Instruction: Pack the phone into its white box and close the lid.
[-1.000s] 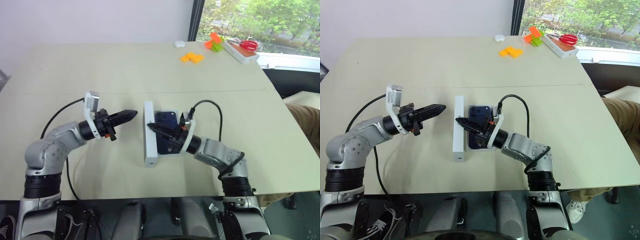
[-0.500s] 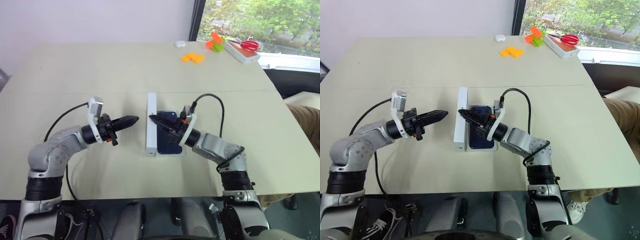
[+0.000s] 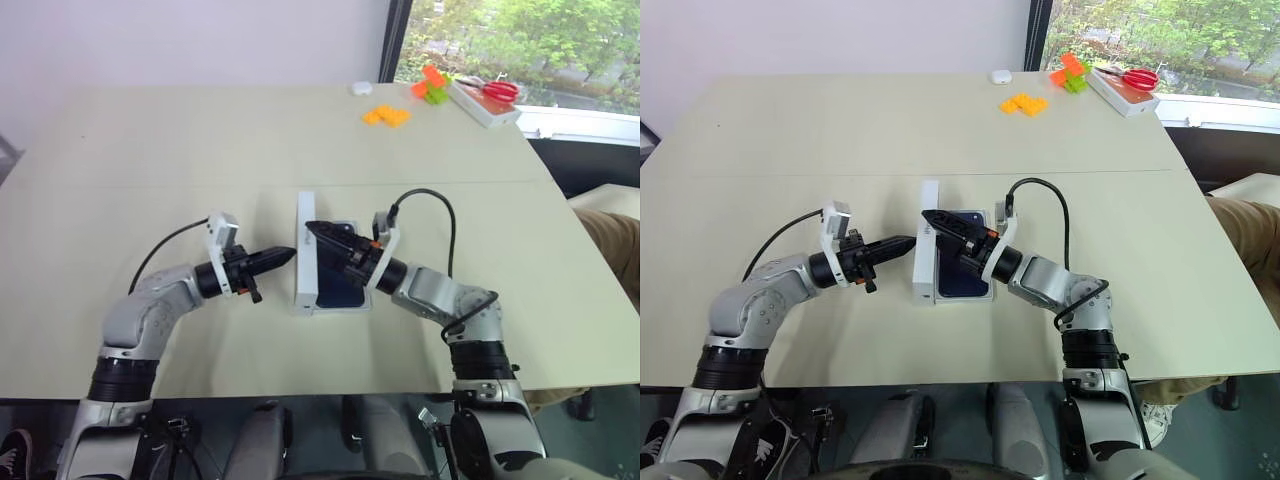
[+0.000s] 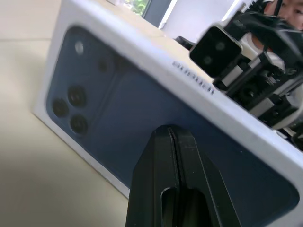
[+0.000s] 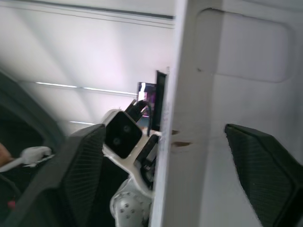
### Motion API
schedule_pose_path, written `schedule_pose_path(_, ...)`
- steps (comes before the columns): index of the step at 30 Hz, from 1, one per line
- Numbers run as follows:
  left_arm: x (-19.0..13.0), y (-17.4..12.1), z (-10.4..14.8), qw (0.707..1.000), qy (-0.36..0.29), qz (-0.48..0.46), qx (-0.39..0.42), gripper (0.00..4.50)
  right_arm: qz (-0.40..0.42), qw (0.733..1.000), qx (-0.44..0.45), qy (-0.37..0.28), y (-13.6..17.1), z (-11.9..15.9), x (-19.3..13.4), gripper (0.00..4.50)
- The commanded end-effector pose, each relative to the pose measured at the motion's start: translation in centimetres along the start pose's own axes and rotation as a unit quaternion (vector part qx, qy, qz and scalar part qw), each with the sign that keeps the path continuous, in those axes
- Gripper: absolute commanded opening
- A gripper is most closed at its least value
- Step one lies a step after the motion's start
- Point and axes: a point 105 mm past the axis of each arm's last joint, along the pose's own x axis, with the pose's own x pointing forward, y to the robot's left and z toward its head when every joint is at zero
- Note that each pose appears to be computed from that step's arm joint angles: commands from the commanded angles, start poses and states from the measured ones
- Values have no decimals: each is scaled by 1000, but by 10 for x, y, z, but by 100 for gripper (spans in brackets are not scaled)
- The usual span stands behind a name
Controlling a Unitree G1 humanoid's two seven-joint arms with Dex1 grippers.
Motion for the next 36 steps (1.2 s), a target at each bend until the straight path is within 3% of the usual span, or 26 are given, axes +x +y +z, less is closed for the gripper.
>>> schedule_pose_path(1,3,-6,4,1000,-6,-13,21,0,30,998,-64,-3,27,17,-9,400)
schedule_pose_path(6,4,-6,7,1000,-11,-14,20,0,32,991,-127,18,39,21,-20,400)
schedule_pose_path(13,12,-7,8,999,-17,-20,20,0,-5,973,-231,28,45,48,-47,400)
schedule_pose_path(17,22,-10,7,999,-22,-28,19,0,-71,923,-369,79,26,51,-66,400)
schedule_pose_path(19,27,-11,7,999,-22,-30,23,0,-59,922,-375,77,28,56,-71,400)
schedule_pose_path(24,40,-16,6,998,-26,-46,17,0,-73,883,-455,85,27,68,-84,400)
schedule_pose_path(28,49,-19,7,998,-31,-54,16,0,-83,868,-478,104,22,69,-90,400)
schedule_pose_path(31,54,-22,11,998,-39,-57,12,0,-92,859,-490,115,15,67,-91,318)
schedule_pose_path(34,54,-24,14,997,-46,-59,16,0,-106,846,-508,126,7,66,-92,163)
schedule_pose_path(36,51,-24,16,997,-45,-56,21,0,-122,819,-543,139,0,68,-92,65)
